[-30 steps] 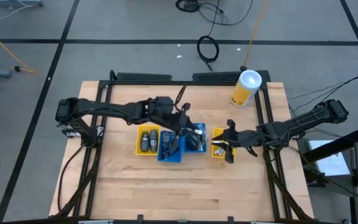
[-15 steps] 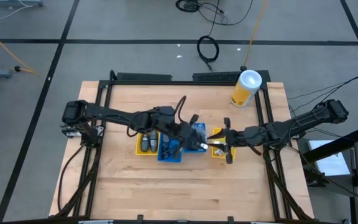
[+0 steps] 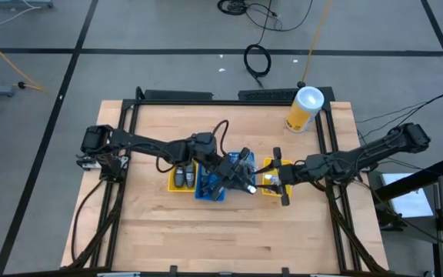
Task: Pick & Place Travel size toiletries
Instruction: Put the toothpaste into the right yellow bin
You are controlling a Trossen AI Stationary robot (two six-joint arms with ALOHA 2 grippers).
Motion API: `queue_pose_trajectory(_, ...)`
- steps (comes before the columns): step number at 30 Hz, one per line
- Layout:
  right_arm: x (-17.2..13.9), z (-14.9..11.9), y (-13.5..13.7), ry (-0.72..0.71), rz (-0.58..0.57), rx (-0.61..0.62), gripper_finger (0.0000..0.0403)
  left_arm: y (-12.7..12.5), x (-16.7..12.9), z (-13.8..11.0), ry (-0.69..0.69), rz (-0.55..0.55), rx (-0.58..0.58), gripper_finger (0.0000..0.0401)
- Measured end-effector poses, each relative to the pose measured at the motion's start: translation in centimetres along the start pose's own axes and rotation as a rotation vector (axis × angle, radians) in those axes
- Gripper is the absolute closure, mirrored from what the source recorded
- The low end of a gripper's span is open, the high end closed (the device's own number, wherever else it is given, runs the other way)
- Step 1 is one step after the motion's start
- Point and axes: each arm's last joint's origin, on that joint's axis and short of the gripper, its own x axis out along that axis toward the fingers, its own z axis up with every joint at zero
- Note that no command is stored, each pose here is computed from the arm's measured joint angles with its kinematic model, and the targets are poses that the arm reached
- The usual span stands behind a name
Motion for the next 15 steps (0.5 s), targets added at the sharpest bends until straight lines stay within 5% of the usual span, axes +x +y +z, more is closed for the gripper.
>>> queue_pose_trajectory(15, 2.1, -0.4, -0.3, -0.081, 0.062, -0.022, 0.0221, -1.6, 0.9, 0.5, -0.025, -0.053, 0.058, 0.0359)
